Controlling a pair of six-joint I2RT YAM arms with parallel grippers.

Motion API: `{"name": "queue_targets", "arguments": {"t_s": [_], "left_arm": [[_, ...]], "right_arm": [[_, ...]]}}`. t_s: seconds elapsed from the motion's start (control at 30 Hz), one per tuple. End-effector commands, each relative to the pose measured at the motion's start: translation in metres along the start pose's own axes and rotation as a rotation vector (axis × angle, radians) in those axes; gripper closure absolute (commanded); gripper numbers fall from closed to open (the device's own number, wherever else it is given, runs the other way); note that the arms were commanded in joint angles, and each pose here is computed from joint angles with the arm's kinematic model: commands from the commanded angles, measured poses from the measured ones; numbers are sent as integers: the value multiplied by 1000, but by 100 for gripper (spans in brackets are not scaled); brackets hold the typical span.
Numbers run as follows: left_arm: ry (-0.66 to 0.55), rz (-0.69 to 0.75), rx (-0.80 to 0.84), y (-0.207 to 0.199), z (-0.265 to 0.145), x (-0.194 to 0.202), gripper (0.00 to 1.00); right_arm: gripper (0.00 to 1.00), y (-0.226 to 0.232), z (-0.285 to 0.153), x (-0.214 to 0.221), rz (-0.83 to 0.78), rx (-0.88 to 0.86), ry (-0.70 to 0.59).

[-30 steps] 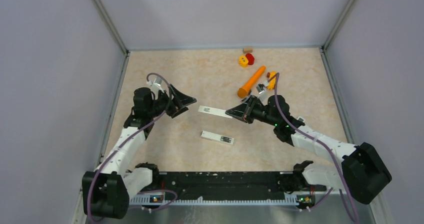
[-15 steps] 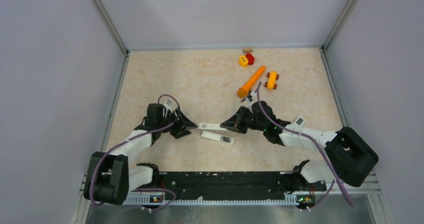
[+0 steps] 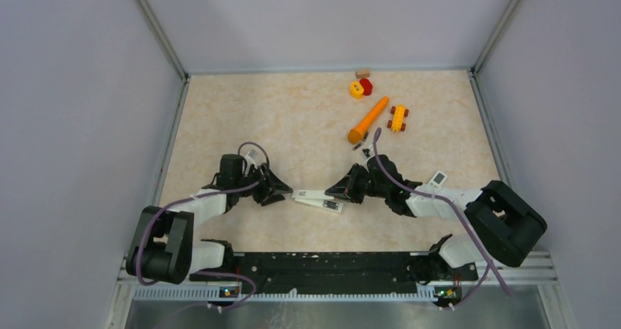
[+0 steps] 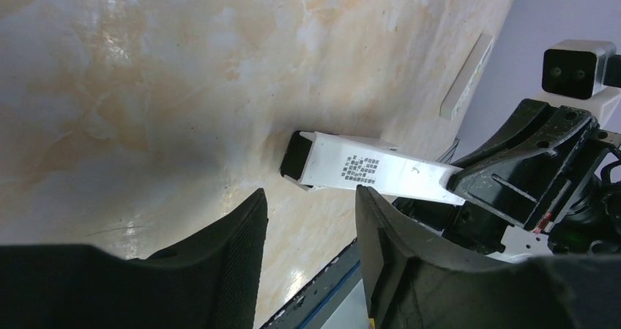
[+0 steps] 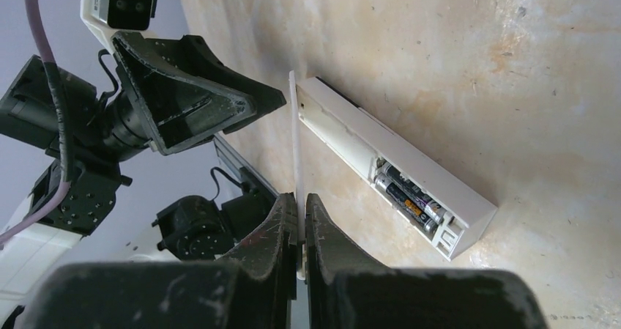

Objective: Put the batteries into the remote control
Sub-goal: Load the battery cover into the remote control.

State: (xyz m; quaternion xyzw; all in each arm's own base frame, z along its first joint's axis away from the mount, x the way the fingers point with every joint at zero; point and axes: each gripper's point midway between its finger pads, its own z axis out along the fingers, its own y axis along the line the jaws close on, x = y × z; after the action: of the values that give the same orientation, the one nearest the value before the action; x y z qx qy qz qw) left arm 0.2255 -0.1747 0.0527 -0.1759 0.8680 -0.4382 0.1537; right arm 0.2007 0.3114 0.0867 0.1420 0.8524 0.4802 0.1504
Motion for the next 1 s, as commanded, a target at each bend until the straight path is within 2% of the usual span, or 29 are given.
{"name": "queue_targets", "arguments": {"t_s": [0.0, 0.6, 0.97], "left_arm": [[9, 36, 43, -7, 2, 2, 49], [-2, 47, 31, -8, 3, -1, 48], [13, 58, 36, -9, 6, -2, 49]], "right_arm": [[100, 4, 0, 5, 8, -31, 12], [100, 26, -18, 2, 8, -153, -30], [100, 8, -18, 4, 8, -50, -11]]}}
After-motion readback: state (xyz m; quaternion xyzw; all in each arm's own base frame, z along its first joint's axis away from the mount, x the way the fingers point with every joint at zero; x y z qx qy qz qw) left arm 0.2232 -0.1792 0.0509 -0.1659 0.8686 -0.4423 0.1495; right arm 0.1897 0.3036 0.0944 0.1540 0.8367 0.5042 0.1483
